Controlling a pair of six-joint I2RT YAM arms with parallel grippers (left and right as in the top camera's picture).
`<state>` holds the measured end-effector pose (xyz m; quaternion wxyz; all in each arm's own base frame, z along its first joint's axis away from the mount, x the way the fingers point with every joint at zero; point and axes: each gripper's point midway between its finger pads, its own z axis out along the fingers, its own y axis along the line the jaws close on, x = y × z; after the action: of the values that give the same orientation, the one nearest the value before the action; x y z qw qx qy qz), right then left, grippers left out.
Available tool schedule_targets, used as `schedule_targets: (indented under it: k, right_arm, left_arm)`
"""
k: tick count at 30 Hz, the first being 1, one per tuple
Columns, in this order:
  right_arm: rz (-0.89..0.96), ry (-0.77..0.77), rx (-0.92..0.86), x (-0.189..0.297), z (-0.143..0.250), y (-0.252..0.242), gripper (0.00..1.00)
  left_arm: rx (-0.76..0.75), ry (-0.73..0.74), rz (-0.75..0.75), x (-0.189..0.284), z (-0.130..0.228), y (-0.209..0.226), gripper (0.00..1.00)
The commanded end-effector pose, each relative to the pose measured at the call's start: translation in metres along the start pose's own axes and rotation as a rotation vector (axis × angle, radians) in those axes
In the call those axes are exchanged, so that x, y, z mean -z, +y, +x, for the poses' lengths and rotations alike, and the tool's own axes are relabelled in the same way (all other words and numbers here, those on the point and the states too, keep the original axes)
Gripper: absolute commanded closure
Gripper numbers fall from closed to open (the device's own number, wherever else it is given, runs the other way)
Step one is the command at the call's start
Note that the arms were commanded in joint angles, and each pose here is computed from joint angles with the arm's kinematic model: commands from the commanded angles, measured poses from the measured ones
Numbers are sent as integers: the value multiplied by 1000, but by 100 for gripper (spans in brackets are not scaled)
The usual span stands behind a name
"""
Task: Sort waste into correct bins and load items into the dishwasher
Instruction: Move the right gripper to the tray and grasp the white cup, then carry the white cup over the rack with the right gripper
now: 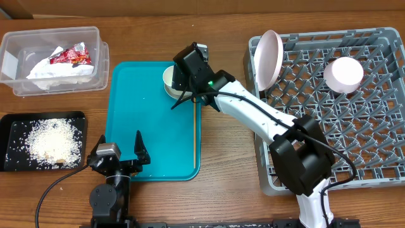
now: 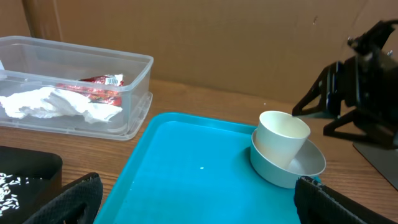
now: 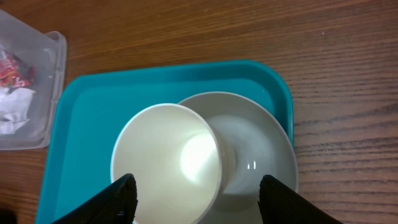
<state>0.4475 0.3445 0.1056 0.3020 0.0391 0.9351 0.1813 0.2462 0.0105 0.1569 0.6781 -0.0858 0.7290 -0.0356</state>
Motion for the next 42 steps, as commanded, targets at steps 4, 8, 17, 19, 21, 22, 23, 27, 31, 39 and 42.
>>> schedule_targets:
  k: [4,8,17,19,21,22,23,27,31,39,42]
  right_arm:
    - [47,5,-18,-21,7,-11,39]
    - [48,6,-17,-21,7,-11,50]
    - [50,3,-17,-15,2,-9,73]
    - [46,-10,-22,-4,-8,-7,77]
    - [37,-30,-27,11,-22,-5,87]
    - [32,-43,-36,20,-32,-4,91]
    - [25,-60,-45,31,-42,-4,94]
    - [5,-134,-90,80,-82,-12,96]
    - [-2,-224,-149,146,-122,-36,96]
    - [309,-482,-193,294,-174,-158,96]
    - [614,-573,-258,350,-173,-234,96]
  left_arm:
    - [-22,-9,-7,0,-1,1,0]
    - [-22,-9,-7,0,-1,1,0]
    - [-22,-9,-7,0,-1,1,0]
    - [-22,-9,-7,0,-1,1,0]
    - [-22,-9,-7,0,-1,1,0]
    - [-22,-9,-7,0,-1,1,0]
    - [-22,-9,-7,0,-1,1,0]
    - [-22,-9,-7,0,-1,1,0]
    - [-22,-9,-7,0,-1,1,0]
    - [-22,-9,-7,0,-1,1,0]
    - [-22,-9,-7,0,-1,1,0]
